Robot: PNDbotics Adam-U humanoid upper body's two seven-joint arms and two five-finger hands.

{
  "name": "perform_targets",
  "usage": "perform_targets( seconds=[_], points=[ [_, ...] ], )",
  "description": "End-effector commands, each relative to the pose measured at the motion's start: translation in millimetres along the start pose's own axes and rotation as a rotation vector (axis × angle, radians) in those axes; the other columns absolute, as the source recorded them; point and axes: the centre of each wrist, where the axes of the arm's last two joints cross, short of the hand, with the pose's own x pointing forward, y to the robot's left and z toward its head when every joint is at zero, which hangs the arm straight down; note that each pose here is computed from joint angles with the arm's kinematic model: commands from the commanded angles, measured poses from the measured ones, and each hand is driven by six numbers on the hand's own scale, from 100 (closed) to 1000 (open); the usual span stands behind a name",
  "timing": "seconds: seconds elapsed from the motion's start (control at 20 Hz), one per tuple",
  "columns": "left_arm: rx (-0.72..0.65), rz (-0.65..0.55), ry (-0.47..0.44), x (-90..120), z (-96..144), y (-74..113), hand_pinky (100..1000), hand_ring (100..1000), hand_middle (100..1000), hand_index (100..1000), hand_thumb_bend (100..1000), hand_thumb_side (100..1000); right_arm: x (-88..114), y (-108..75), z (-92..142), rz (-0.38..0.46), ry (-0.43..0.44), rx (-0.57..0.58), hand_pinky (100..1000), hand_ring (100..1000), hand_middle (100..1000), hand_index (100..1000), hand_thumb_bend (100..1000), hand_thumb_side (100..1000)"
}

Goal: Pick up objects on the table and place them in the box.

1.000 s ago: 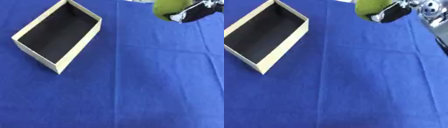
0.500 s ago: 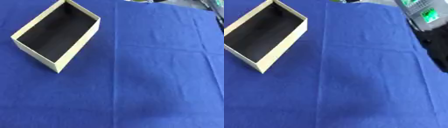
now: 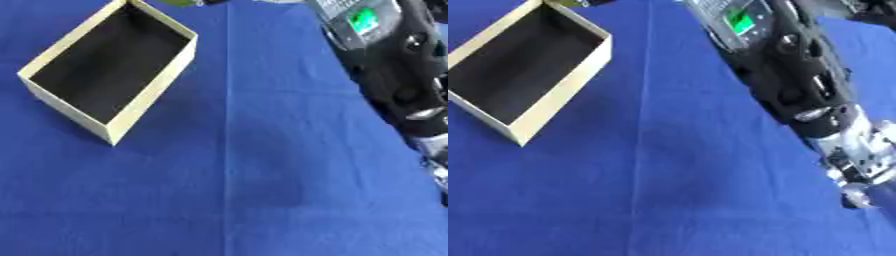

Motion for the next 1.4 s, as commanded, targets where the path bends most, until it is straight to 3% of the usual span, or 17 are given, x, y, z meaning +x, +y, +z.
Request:
perform_targets(
  seconds=[0.05,0.5,0.9,1.15,1.2,1.4],
  points=[
    [-0.018,0.019,-0.051,4,-13,-0.6,743,523,595,578,291,223,-9,1.6,-14,-0.002,-0.001,-0.003,626,544,450,644,100,100],
    [-0.013,0.057,-0.073,6,-21,-7.6,742,524,594,579,299,218,-17,30.1,-50,-0.097,-0.07,0.098,686,595,487,680,100,100],
    [-0.006,0.068,-0.08,6,-24,-9.2,742,525,594,579,301,218,-26,53.7,-58,-0.069,-0.058,0.195,701,626,514,700,100,100],
    [-0.005,0.066,-0.078,6,-23,-8.6,742,524,594,579,300,219,-34,59.7,-56,-0.043,-0.048,0.227,759,755,663,804,169,100],
    [-0.005,0.065,-0.078,6,-23,-8.5,742,524,594,579,300,220,-35,59.6,-55,-0.039,-0.042,0.23,783,790,725,834,195,136],
    [-0.005,0.064,-0.077,6,-23,-8.3,742,524,594,579,300,219,-39,57.2,-53,-0.019,-0.005,0.217,825,843,783,871,234,214]
  ],
)
